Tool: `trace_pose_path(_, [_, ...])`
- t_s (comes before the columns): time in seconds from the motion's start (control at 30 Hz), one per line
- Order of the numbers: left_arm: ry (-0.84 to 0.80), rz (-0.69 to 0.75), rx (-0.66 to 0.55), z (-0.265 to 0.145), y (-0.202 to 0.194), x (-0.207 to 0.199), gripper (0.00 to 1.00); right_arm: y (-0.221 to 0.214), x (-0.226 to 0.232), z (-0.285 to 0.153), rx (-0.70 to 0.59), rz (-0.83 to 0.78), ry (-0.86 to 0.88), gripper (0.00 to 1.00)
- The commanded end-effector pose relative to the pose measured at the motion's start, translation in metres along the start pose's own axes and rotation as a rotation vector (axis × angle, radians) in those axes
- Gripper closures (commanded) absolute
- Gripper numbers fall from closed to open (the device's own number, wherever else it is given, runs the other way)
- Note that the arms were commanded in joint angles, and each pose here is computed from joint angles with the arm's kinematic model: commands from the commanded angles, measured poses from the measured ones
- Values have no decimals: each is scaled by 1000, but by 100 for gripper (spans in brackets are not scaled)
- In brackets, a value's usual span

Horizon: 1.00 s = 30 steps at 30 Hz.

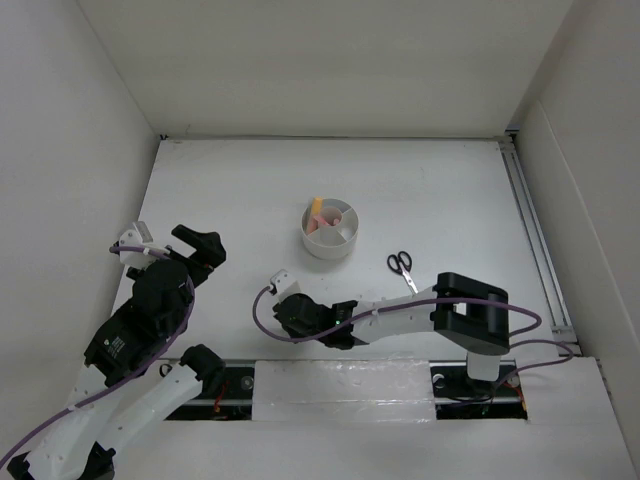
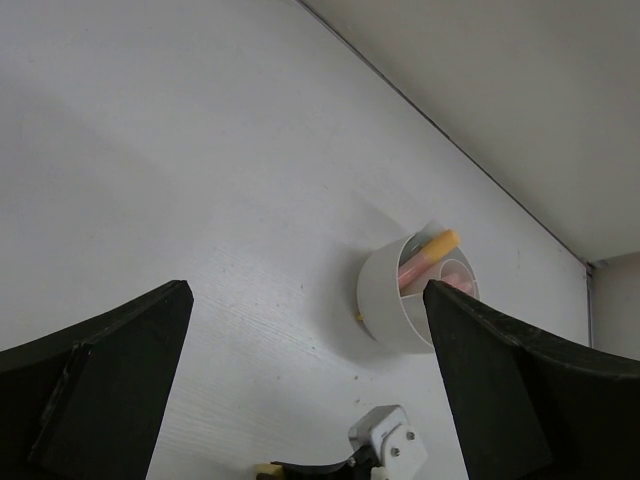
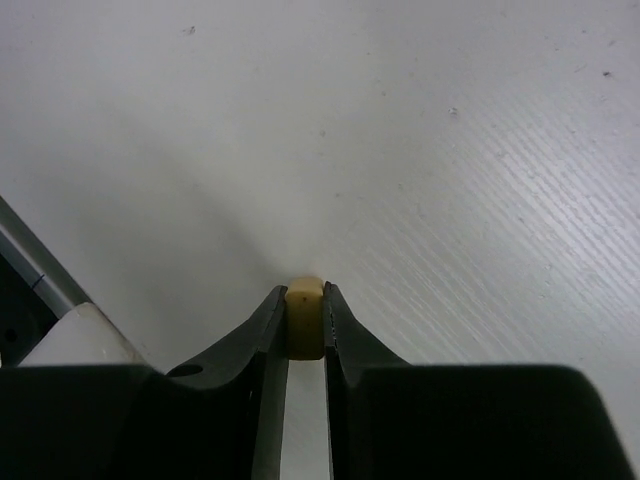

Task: Sort the stationery into containers
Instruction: Grab a piece of stationery with the right arm

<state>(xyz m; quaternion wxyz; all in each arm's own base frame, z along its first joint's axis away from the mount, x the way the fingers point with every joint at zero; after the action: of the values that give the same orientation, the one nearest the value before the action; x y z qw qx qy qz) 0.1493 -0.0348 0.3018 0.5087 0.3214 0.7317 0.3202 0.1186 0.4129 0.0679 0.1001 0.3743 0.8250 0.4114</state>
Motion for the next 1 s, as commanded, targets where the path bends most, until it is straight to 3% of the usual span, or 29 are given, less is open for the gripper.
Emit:
trace_pose_path(0.0, [-15, 8, -10, 2, -1, -2, 0, 55, -6, -32, -147, 41, 8, 100])
trace_pose_path(0.23, [-27, 1, -8, 2, 0, -4, 0, 119, -81, -87, -296, 42, -134, 100])
trace_pose_path(0.5, [-32, 3, -13, 2, 1, -5, 0, 151, -162, -97, -325, 58, -297, 100])
trace_pose_path(0.7, [-33, 19, -2, 3, -1, -6, 0, 162, -189, -98, -334, 77, -328, 100])
trace_pose_path(0.97, [-33, 19, -2, 4, -3, -6, 0, 160, -189, -84, -317, 76, -305, 100])
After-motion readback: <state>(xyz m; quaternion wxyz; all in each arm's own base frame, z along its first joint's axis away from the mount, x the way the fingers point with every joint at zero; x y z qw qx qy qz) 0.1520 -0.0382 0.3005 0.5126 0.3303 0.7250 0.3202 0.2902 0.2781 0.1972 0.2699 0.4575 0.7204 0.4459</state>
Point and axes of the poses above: each gripper's point midway between its finger pads, its own z axis out along the fingers, its own x axis along the line the jaws close on, y = z × x, the point moved 5 cm from there along -z, back along the fingers, and after that the axes turned 1 degree about z, right-handed, at the moved point
